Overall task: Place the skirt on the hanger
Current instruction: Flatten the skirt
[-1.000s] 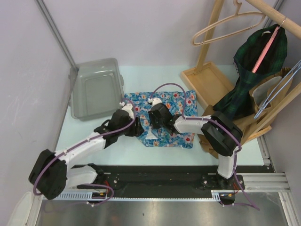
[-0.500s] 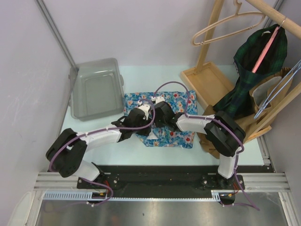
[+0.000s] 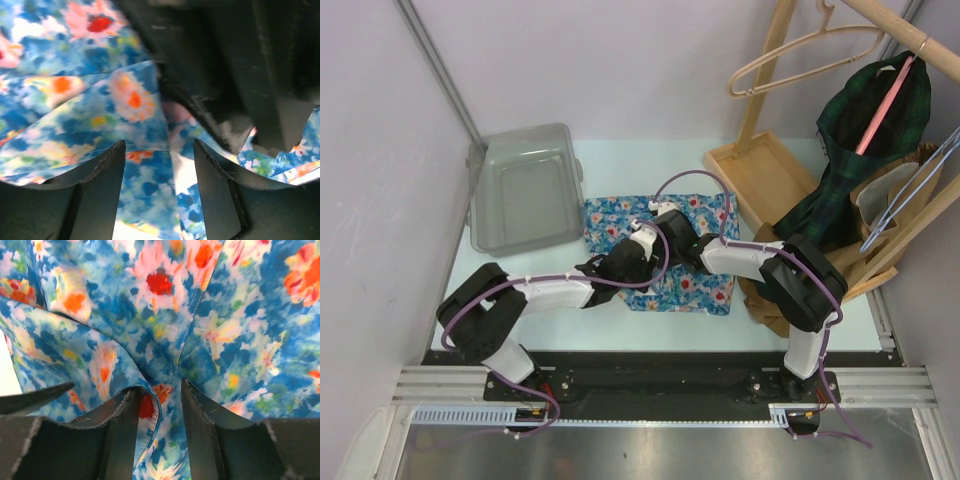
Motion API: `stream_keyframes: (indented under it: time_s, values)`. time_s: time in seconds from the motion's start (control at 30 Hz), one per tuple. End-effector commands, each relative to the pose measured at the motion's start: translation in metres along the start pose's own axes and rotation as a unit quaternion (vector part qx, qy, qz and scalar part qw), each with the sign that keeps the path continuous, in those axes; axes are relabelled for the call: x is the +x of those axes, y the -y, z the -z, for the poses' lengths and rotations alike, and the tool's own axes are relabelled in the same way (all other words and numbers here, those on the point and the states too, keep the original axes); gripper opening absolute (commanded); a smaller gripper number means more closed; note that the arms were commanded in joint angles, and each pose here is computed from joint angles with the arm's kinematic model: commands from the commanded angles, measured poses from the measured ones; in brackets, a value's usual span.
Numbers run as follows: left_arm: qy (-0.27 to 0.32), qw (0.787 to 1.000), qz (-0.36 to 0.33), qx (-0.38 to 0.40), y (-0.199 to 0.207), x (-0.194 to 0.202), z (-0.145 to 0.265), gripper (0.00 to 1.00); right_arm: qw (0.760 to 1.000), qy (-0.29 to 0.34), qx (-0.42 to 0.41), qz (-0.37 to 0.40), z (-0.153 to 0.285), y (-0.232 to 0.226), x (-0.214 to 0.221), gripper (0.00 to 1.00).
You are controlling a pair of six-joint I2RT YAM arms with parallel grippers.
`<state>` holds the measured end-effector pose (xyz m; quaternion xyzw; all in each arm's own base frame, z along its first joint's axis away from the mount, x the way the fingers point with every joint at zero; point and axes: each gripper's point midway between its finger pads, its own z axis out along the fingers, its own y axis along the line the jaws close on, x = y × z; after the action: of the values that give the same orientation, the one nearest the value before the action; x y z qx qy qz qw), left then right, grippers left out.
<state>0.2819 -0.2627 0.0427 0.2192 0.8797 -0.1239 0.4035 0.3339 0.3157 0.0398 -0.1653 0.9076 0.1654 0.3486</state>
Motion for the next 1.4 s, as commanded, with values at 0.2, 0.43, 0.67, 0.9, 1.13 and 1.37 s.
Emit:
stream_keyframes:
  time_s: [0.2, 0.43, 0.67, 0.9, 1.13, 1.37]
  values:
    - [0.010, 0.999, -0.010, -0.052, -0.013, -0.002, -0.009, 0.32, 1.000, 0.020, -0.020, -0.010, 0.014, -0.009, -0.024, 0.43]
    - [0.004, 0.998, -0.003, -0.058, -0.017, 0.004, -0.003, 0.32, 1.000, 0.016, -0.019, -0.007, 0.014, -0.007, -0.023, 0.43]
    - [-0.007, 0.999, 0.008, -0.050, -0.015, 0.012, 0.005, 0.49, 1.000, 0.018, -0.022, -0.010, 0.014, -0.005, -0.026, 0.43]
    - [-0.015, 0.999, 0.011, -0.042, -0.015, 0.023, 0.011, 0.55, 0.999, 0.020, -0.030, -0.012, 0.013, -0.007, -0.027, 0.43]
    - [-0.017, 1.000, 0.016, 0.009, 0.002, 0.033, 0.013, 0.56, 0.999, 0.021, -0.033, -0.013, 0.013, -0.006, -0.028, 0.43]
    - [-0.004, 0.999, 0.008, 0.037, 0.014, 0.026, 0.008, 0.58, 0.999, 0.017, -0.034, -0.013, 0.013, -0.005, -0.027, 0.43]
